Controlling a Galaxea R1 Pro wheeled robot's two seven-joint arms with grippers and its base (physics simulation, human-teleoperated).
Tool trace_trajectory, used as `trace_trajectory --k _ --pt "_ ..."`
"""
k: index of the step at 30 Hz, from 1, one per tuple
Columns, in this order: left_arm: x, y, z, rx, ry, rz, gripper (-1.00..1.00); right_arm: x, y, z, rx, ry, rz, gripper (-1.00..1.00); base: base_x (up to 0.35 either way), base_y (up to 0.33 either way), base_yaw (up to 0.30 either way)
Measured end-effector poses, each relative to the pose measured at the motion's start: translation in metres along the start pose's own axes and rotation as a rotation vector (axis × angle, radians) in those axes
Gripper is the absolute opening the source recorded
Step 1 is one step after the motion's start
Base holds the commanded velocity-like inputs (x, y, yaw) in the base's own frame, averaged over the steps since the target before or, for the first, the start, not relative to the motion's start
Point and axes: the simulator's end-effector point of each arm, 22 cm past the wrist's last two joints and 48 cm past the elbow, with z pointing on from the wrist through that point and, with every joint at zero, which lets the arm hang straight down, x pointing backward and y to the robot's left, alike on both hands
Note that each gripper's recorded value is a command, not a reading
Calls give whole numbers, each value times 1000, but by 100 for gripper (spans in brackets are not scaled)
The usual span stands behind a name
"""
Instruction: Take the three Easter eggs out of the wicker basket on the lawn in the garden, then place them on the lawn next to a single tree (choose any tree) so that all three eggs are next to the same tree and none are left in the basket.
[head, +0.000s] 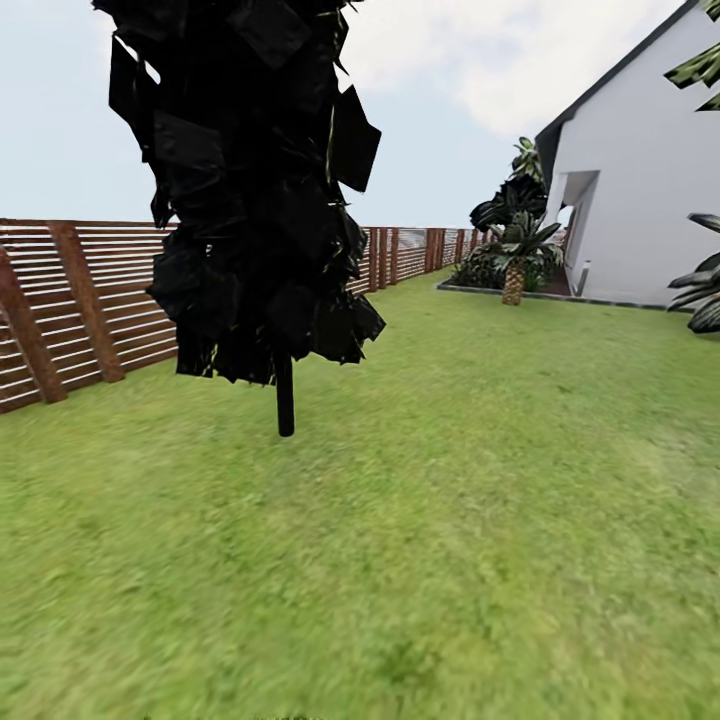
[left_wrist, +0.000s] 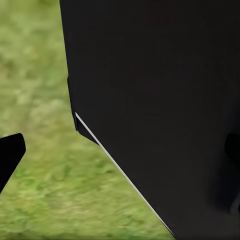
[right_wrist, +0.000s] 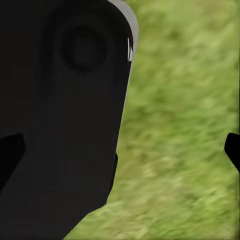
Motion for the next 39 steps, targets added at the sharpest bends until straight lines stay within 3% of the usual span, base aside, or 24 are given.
trace_trajectory --k 39 --pt "0 0 0 0 0 0 100 0 -1 0 1 0 0 100 0 0 300"
